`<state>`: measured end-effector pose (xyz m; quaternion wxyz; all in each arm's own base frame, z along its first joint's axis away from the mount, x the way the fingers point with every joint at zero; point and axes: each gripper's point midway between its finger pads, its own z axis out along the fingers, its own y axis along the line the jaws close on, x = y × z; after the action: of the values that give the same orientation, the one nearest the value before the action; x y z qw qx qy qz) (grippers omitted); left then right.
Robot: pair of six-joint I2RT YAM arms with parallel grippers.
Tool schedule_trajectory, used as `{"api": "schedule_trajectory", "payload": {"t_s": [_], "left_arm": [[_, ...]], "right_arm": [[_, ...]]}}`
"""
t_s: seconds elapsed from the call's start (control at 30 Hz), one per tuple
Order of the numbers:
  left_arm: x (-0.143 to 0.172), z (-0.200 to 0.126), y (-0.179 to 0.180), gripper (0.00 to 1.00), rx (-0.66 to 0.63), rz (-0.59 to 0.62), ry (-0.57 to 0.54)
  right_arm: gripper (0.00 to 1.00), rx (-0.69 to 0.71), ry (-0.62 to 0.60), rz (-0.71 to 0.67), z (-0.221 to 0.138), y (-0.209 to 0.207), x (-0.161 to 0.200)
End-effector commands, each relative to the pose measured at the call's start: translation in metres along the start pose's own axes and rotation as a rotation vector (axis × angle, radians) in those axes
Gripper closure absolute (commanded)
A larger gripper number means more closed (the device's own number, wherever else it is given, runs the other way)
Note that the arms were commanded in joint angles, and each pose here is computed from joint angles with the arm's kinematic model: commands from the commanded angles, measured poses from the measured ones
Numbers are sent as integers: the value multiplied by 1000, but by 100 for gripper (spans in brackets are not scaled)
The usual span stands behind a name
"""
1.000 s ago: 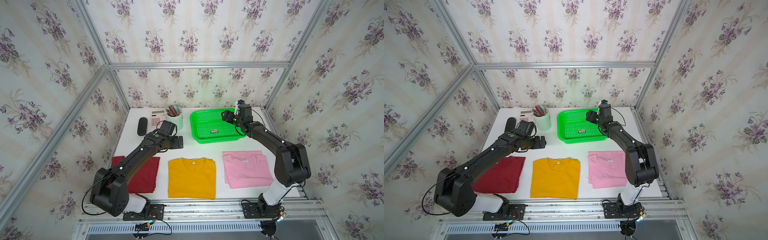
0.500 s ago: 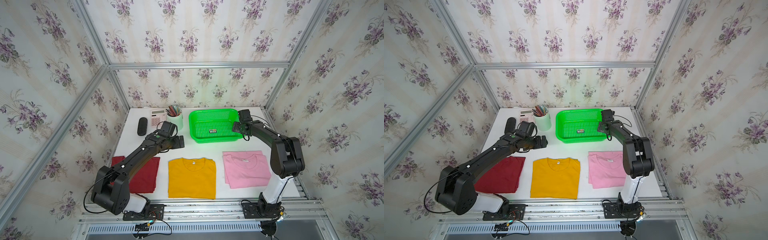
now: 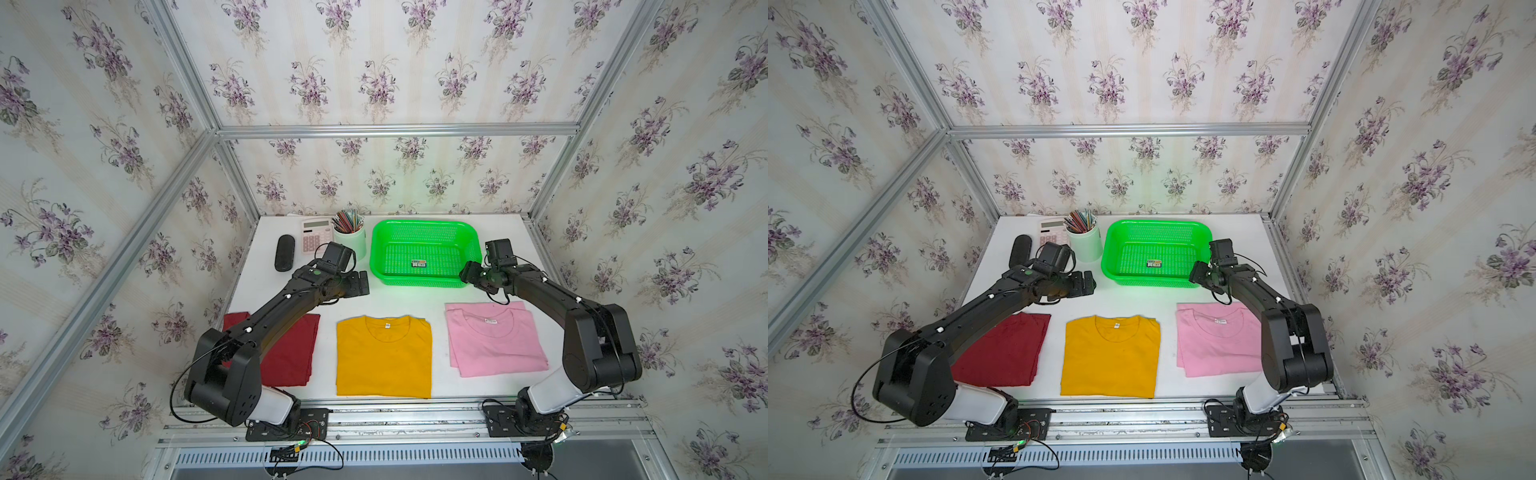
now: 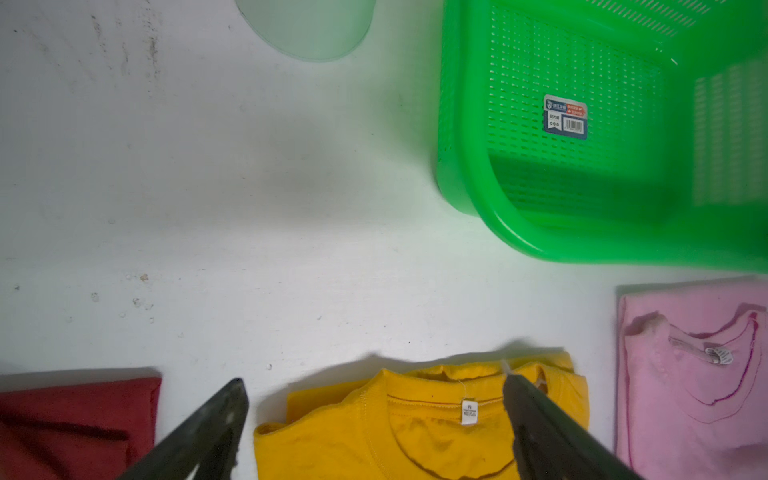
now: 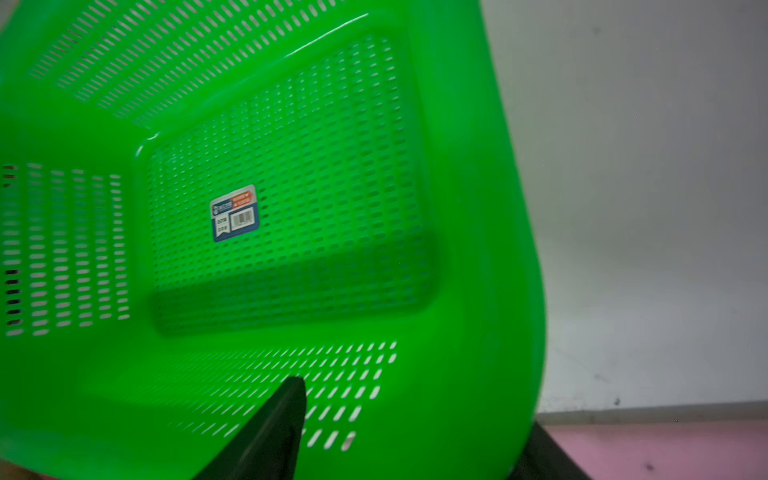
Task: Put the folded t-shirts into the basket
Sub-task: Move the bin to the center of the board, then pick up the T-shirt from the center of the board.
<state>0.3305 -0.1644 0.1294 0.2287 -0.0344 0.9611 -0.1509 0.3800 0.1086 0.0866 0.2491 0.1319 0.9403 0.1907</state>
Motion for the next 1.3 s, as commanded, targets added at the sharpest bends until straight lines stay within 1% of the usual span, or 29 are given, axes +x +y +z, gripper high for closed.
{"api": "schedule_trajectory", "payload": {"t_s": [0.0, 0.07, 0.17, 0.27, 0.37, 0.43, 0.53, 0.6, 0.67, 0.7, 0.77, 0.83, 0.9, 1.0, 1.07, 1.13, 1.2, 1.27], "left_arm": [[-4, -1, 1, 3, -9, -5, -18], [-3, -4, 2, 3, -11, 1, -16], [1, -15, 3, 3, -10, 21, -20], [6, -35, 10, 3, -23, 37, -54], [16, -50, 18, 3, -34, 51, -74], [25, -59, 24, 4, -38, 41, -75], [44, -63, 35, 5, -39, -17, -69], [57, -62, 42, 6, -35, -59, -63], [68, -58, 47, 7, -27, -95, -52], [74, -55, 51, 7, -28, -116, -44], [82, -49, 54, 10, -13, -157, -32], [91, -39, 55, 13, 18, -208, -4], [99, -31, 55, 15, 37, -260, 23], [101, -27, 51, 16, 68, -281, 35], [95, -30, 45, 16, 90, -251, 21], [85, -36, 35, 15, 131, -197, -2], [71, -44, 17, 15, 213, -114, -37], [61, -49, 4, 15, 276, -73, -70]], "right_arm": [[29, -134, -11, 14, -3, 24, -2], [28, -120, -11, -4, -4, 22, -2], [26, -77, -36, -44, -15, 21, -10], [24, -29, -95, -92, -40, 18, -19], [23, -27, -112, -167, -60, 22, -10], [23, -60, -89, -237, -68, 32, 7], [23, -114, -11, -350, -69, 53, 50], [24, -190, 70, -442, -65, 73, 90], [24, -272, 176, -538, -57, 92, 136], [24, -288, 227, -550, -52, 95, 153], [26, -295, 322, -513, -41, 93, 175], [29, -309, 390, -464, -33, 88, 192], [31, -303, 419, -425, -27, 80, 202], [34, -262, 427, -403, -20, 67, 209], [35, -278, 442, -391, -15, 66, 215], [37, -311, 472, -369, -9, 69, 223], [42, -334, 487, -358, 1, 73, 229], [49, -339, 488, -352, 8, 74, 230]]}}
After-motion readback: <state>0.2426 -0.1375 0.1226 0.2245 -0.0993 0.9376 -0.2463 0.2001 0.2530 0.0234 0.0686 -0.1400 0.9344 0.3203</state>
